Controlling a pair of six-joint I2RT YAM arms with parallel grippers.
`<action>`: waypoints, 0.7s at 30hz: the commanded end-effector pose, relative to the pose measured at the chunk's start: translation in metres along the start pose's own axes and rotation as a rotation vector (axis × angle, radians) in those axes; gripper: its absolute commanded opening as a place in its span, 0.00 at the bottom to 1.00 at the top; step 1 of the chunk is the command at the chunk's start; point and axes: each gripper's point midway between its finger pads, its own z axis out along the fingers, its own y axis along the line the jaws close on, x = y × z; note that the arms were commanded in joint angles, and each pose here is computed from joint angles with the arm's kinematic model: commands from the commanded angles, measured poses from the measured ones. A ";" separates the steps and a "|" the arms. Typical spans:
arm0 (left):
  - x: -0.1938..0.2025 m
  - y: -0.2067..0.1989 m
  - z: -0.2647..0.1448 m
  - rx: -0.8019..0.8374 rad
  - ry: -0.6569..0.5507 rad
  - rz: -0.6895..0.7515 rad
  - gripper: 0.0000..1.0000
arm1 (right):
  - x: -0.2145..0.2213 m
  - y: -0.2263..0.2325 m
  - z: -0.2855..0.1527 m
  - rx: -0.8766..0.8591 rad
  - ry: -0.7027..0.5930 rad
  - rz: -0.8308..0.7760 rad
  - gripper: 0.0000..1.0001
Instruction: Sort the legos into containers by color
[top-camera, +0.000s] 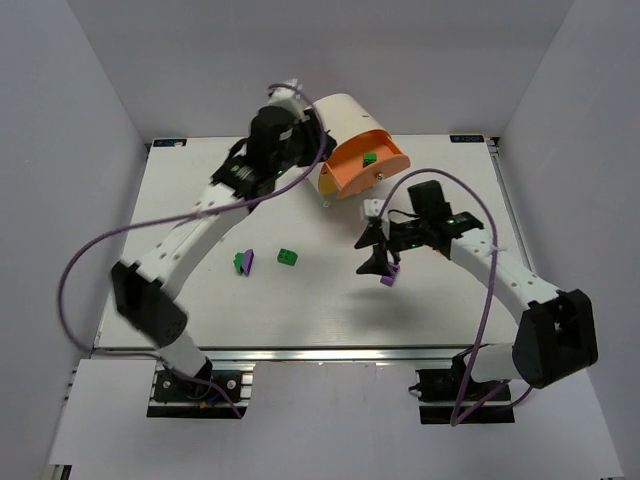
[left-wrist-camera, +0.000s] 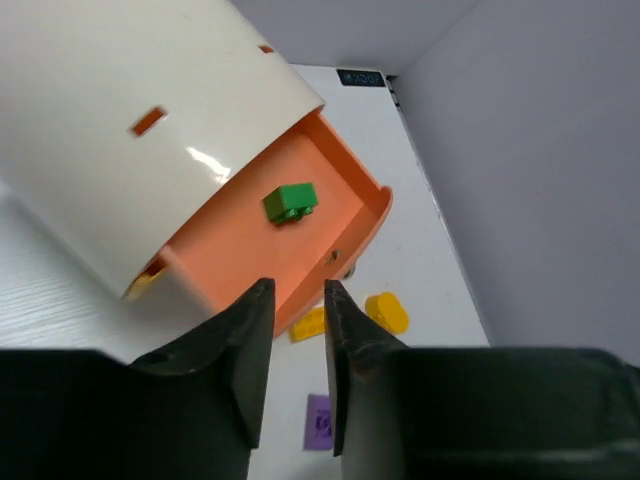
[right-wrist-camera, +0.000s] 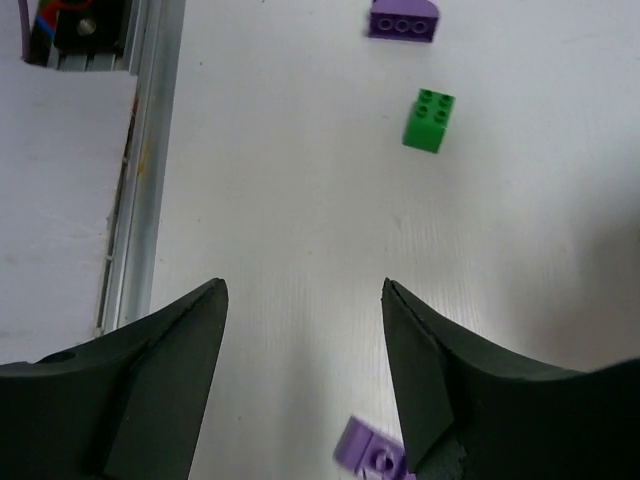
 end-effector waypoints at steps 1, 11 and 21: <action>-0.044 0.021 -0.098 -0.124 -0.174 -0.051 0.48 | 0.014 -0.025 0.029 0.078 0.092 -0.061 0.70; 0.062 0.125 -0.240 -0.486 -0.088 -0.219 0.82 | 0.038 -0.045 0.138 0.151 0.297 0.018 0.84; 0.089 0.147 -0.284 -0.556 -0.097 -0.307 0.83 | 0.062 -0.087 0.197 0.262 0.406 0.170 0.87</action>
